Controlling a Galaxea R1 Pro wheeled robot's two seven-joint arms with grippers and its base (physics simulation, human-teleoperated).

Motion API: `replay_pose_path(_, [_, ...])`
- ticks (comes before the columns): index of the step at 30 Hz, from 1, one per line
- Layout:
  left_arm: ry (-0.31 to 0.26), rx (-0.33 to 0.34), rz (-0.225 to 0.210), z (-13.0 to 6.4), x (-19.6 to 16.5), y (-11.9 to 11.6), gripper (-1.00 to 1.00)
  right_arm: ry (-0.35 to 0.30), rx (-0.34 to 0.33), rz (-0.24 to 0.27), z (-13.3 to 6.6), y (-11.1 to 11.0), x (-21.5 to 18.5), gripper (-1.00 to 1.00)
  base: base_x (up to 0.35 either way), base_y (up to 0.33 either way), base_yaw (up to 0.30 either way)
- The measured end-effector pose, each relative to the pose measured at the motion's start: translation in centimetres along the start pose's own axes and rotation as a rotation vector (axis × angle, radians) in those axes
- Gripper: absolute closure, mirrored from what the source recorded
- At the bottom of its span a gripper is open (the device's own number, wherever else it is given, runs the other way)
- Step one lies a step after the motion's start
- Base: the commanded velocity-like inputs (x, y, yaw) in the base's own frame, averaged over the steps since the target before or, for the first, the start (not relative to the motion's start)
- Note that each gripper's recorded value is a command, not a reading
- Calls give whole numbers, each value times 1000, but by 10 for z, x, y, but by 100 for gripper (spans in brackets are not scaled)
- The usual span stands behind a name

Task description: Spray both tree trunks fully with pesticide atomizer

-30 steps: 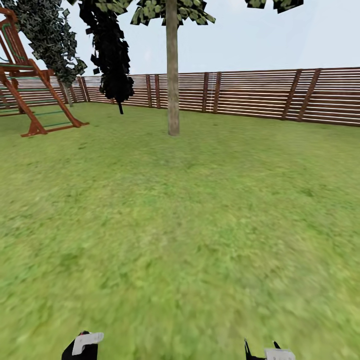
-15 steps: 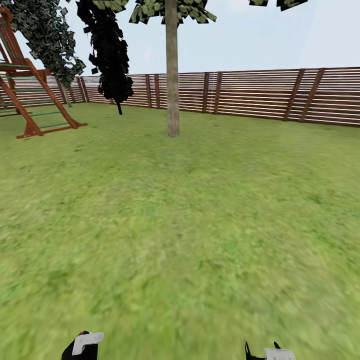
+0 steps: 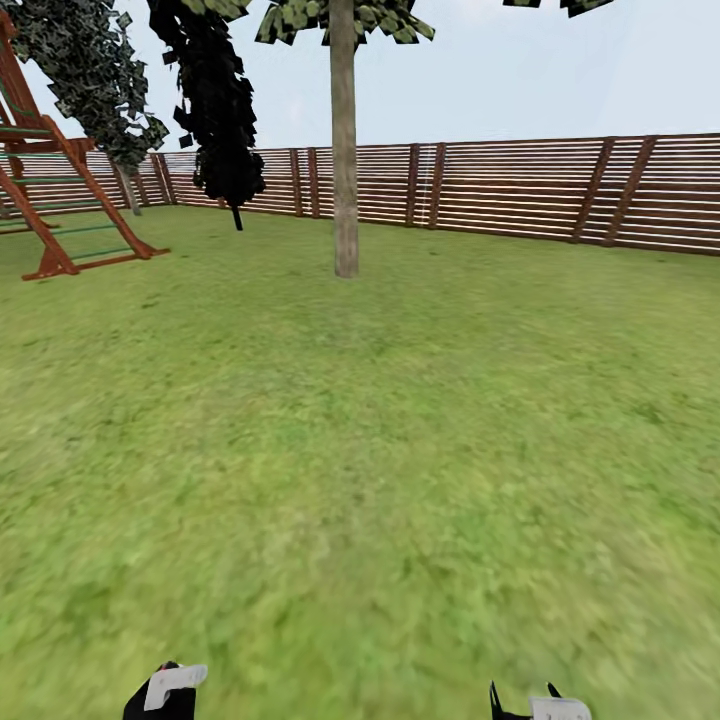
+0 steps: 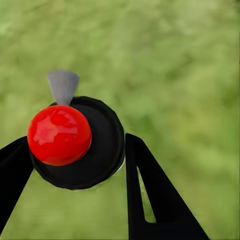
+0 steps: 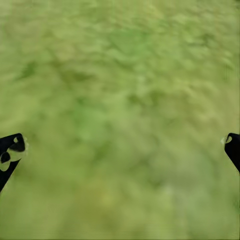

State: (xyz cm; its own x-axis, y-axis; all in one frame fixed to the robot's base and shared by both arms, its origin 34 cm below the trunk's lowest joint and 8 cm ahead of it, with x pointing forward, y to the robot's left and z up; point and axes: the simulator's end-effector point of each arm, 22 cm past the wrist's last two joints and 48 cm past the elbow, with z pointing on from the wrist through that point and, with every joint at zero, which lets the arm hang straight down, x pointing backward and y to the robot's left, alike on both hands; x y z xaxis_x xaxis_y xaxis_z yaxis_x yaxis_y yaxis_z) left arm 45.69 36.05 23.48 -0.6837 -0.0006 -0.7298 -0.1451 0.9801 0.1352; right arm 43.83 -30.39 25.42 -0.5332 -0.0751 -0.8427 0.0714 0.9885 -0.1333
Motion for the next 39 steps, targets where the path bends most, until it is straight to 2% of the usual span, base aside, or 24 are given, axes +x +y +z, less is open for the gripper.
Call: replay_pose_path(39, [0,0,0,0,0,0,100,0,0,0,0,0,0,-100,340,95,0])
